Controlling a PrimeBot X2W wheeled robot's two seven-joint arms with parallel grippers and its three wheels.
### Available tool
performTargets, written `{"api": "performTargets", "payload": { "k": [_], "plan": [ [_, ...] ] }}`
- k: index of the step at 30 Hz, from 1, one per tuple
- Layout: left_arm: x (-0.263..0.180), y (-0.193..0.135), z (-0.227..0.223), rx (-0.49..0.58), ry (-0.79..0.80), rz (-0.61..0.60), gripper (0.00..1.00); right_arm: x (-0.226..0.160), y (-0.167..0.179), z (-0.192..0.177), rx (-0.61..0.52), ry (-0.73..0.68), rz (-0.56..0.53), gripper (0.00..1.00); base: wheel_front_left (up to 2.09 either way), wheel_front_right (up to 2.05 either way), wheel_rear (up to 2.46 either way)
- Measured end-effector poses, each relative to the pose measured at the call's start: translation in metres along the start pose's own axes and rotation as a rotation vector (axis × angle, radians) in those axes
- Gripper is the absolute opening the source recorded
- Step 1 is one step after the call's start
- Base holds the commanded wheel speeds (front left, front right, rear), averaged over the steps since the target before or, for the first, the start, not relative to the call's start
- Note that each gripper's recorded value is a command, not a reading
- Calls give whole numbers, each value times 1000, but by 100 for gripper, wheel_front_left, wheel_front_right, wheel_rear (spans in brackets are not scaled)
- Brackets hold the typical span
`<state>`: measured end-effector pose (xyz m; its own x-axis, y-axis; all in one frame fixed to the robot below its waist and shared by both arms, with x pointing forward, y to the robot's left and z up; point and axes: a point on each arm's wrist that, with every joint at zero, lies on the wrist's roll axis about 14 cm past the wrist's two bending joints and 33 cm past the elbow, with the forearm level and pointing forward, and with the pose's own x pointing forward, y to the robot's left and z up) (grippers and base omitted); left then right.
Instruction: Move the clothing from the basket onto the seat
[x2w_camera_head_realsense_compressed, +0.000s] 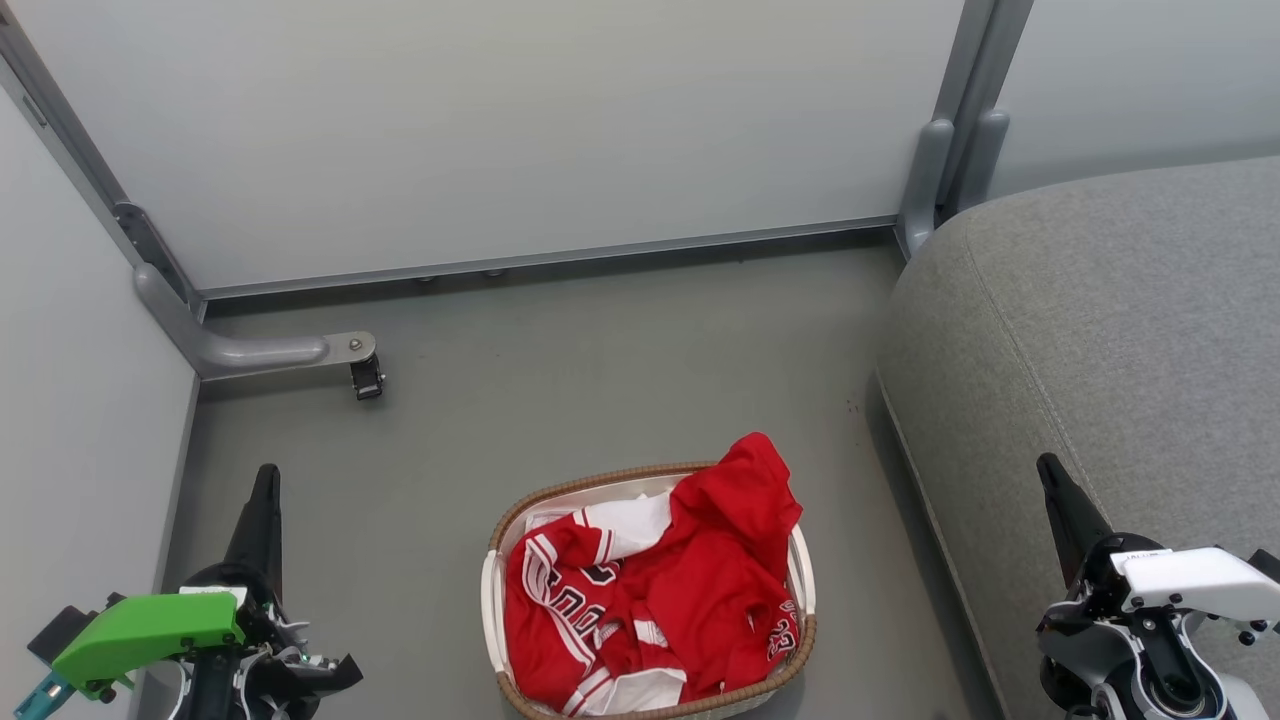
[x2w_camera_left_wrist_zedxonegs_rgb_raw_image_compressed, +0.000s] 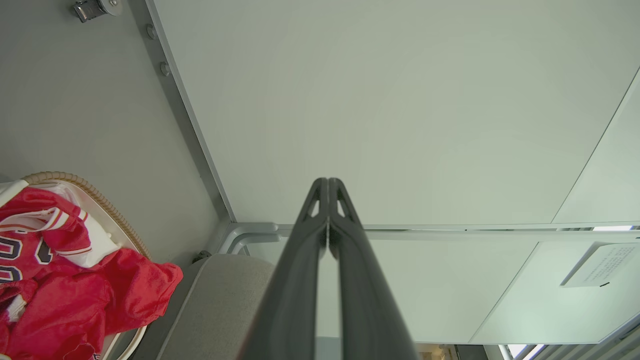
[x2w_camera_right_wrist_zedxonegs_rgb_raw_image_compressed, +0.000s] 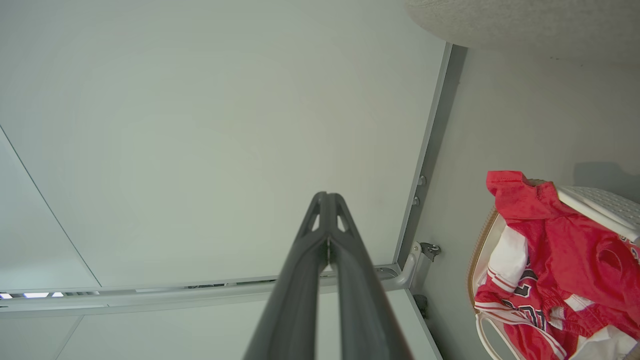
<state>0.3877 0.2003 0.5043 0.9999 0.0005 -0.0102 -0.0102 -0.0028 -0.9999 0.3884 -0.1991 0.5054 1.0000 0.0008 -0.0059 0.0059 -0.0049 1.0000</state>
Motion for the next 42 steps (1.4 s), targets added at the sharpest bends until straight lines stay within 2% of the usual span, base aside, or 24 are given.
{"api": "performTargets", "payload": {
  "k": [8,9,15,25,32,42],
  "plan": [
    [0,0,0,0,0,0,0,0,0,0,0,0,0,0,0,0,0],
    [0,1,0,0,0,4,100,0,-1,0,1,0,-4,100,0,0,0],
    [-13,30,-4,-13,2,89,100,-12,-29,-5,20,1,-85,100,0,0,0],
    [-14,28,-14,23,5,84,100,-16,-32,-4,-19,-27,-96,100,0,0,0],
    [-15,26,-19,85,9,76,100,-17,-32,1,-104,-47,-98,100,0,0,0],
    [-16,19,-26,226,21,51,100,-18,-28,8,-257,-74,-93,100,0,0,0]
  ]
}}
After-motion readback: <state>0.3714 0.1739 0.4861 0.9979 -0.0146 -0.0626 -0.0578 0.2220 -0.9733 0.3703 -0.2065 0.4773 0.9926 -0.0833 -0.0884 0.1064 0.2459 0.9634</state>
